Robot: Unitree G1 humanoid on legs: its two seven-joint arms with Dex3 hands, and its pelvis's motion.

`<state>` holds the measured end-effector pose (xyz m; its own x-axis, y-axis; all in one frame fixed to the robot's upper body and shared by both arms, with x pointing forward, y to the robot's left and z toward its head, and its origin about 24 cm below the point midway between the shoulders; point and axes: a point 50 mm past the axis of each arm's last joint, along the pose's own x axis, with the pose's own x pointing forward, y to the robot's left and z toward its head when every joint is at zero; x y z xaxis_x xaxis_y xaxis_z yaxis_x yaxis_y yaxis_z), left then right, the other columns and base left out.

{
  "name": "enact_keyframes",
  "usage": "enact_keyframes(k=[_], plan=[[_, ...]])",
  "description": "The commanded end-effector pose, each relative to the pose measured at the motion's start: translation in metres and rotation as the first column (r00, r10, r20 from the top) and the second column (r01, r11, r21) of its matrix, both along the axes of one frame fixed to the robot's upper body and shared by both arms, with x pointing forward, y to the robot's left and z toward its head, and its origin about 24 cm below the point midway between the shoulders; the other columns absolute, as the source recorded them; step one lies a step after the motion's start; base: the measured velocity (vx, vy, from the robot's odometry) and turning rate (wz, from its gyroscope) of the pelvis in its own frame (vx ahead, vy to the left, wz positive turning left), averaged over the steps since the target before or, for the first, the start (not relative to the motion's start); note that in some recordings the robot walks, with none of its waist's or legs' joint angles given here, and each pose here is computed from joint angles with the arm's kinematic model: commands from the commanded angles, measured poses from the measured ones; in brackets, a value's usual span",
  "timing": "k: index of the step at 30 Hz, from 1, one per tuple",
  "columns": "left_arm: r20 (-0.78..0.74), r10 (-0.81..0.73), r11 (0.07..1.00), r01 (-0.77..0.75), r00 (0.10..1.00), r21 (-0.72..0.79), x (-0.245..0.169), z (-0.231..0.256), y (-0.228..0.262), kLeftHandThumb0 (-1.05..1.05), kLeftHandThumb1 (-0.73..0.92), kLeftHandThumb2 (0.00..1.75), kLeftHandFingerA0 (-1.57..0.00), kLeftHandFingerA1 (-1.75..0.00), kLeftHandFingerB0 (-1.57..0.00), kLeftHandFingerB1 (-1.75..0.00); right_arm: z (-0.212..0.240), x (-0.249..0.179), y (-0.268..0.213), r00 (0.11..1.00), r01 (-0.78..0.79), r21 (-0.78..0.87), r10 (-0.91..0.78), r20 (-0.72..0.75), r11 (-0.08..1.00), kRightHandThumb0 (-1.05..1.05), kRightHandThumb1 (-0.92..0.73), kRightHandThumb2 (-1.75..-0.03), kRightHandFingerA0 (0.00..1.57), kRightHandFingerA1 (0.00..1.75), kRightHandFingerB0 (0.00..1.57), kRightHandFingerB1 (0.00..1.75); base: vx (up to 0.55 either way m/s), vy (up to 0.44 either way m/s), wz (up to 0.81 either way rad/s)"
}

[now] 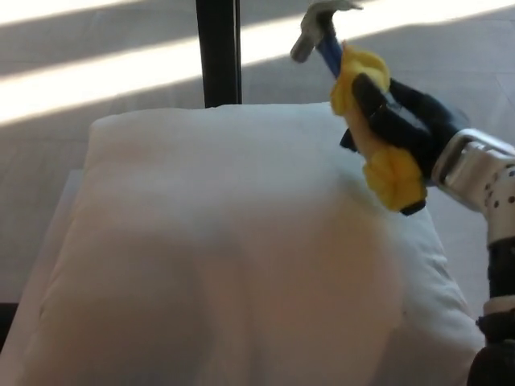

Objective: A hammer is kept on the right hand side and a pillow is kept on the left hand side on the desk infront of the robot and the robot uses its right hand to pick up the hammer and makes a downward swinging motion to hit the pillow

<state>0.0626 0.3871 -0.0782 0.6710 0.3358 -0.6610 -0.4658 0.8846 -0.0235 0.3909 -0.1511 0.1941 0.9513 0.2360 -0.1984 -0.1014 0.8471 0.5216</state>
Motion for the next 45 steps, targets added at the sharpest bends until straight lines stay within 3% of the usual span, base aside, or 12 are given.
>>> enact_keyframes(k=[1,11,17,23,24,25,27,29,30,34,43,45], plan=[[0.011,0.016,0.999,-0.017,1.0,0.033,-0.006,0.008,0.01,-0.6,0.71,0.62,-0.58,-0.58,-0.47,-0.47,0.067,-0.013,-0.052,0.987,0.011,0.128,-0.031,0.156,0.992,-0.34,-0.64,-1.21,1.08,1.75,0.78,1.75,0.0,0.0,0.0],[0.008,0.029,0.999,-0.029,1.0,0.04,-0.005,0.009,0.013,-0.59,0.71,0.62,-0.59,-0.56,-0.48,-0.46,0.002,-0.022,-0.154,0.921,0.387,-0.117,-0.388,0.009,0.915,-0.27,-0.86,-0.95,1.0,1.75,0.72,1.75,0.0,0.0,0.0],[0.01,0.029,0.998,-0.03,1.0,0.049,-0.004,0.013,0.017,-0.59,0.71,0.62,-0.59,-0.55,-0.46,-0.46,-0.046,-0.046,-0.191,0.868,0.455,-0.406,-0.497,0.001,0.793,-0.19,-0.62,-1.17,0.98,1.75,0.68,1.75,0.0,0.0,0.0],[0.014,0.022,0.998,-0.023,1.0,0.066,-0.001,0.015,0.019,-0.59,0.71,0.61,-0.61,-0.55,-0.49,-0.45,-0.071,-0.062,-0.204,0.88,0.393,-0.678,-0.468,0.082,0.621,-0.16,-0.58,-1.09,0.92,1.75,0.72,1.65,0.0,0.0,0.0],[0.011,0.023,0.997,-0.024,1.0,0.067,-0.001,0.015,0.019,-0.59,0.72,0.61,-0.62,-0.54,-0.5,-0.45,-0.074,-0.065,-0.205,0.883,0.382,-0.712,-0.459,0.093,0.59,-0.25,-0.55,-1.14,1.2,1.43,0.99,1.3,0.0,0.0,0.0],[0.014,0.028,0.998,-0.029,1.0,0.061,-0.001,0.014,0.018,-0.58,0.71,0.61,-0.64,-0.57,-0.53,-0.47,-0.076,-0.066,-0.204,0.882,0.376,-0.735,-0.46,0.098,0.564,-0.17,-0.53,-1.18,0.93,1.75,0.78,1.57,0.0,0.0,0.0],[0.017,0.031,0.998,-0.032,0.999,0.056,-0.001,0.014,0.018,-0.56,0.72,0.62,-0.65,-0.57,-0.51,-0.47,-0.081,-0.068,-0.202,0.881,0.373,-0.764,-0.459,0.115,0.526,-0.23,-0.46,-1.18,1.2,1.43,0.99,1.29,0.0,0.0,0.0],[0.014,0.034,0.998,-0.035,0.999,0.049,-0.002,0.012,0.017,-0.56,0.72,0.62,-0.65,-0.57,-0.51,-0.47,-0.083,-0.069,-0.202,0.882,0.37,-0.776,-0.454,0.122,0.511,-0.23,-0.46,-1.18,1.2,1.43,0.99,1.29,0.0,0.0,0.0],[0.009,0.04,0.998,-0.04,0.999,0.047,-0.004,0.011,0.016,-0.57,0.71,0.62,-0.62,-0.55,-0.52,-0.46,-0.087,-0.07,-0.2,0.883,0.362,-0.795,-0.453,0.124,0.488,-0.15,-0.46,-1.2,0.89,1.75,0.75,1.61,0.0,0.0,0.0],[0.007,0.049,0.998,-0.05,0.999,0.044,-0.004,0.011,0.016,-0.57,0.71,0.62,-0.61,-0.55,-0.49,-0.46,-0.09,-0.068,-0.195,0.898,0.344,-0.827,-0.412,0.151,0.446,-0.15,-0.51,-1.06,0.92,1.75,0.73,1.65,0.0,0.0,0.0],[0.016,0.038,0.998,-0.039,0.999,0.052,-0.005,0.011,0.015,-0.58,0.71,0.62,-0.6,-0.57,-0.5,-0.48,-0.1,-0.07,-0.169,0.937,0.303,-0.938,-0.232,0.261,0.166,-0.2,-0.4,-1.31,0.96,1.75,0.86,1.57,0.0,0.0,0.0],[0.006,0.056,0.997,-0.056,0.998,0.051,-0.007,0.011,0.016,-0.56,0.72,0.62,-0.62,-0.56,-0.5,-0.46,-0.118,-0.076,-0.156,0.952,0.28,-0.954,-0.155,0.263,0.103,-0.19,-0.48,-1.12,0.9,1.75,0.79,1.59,0.0,0.0,0.0]])
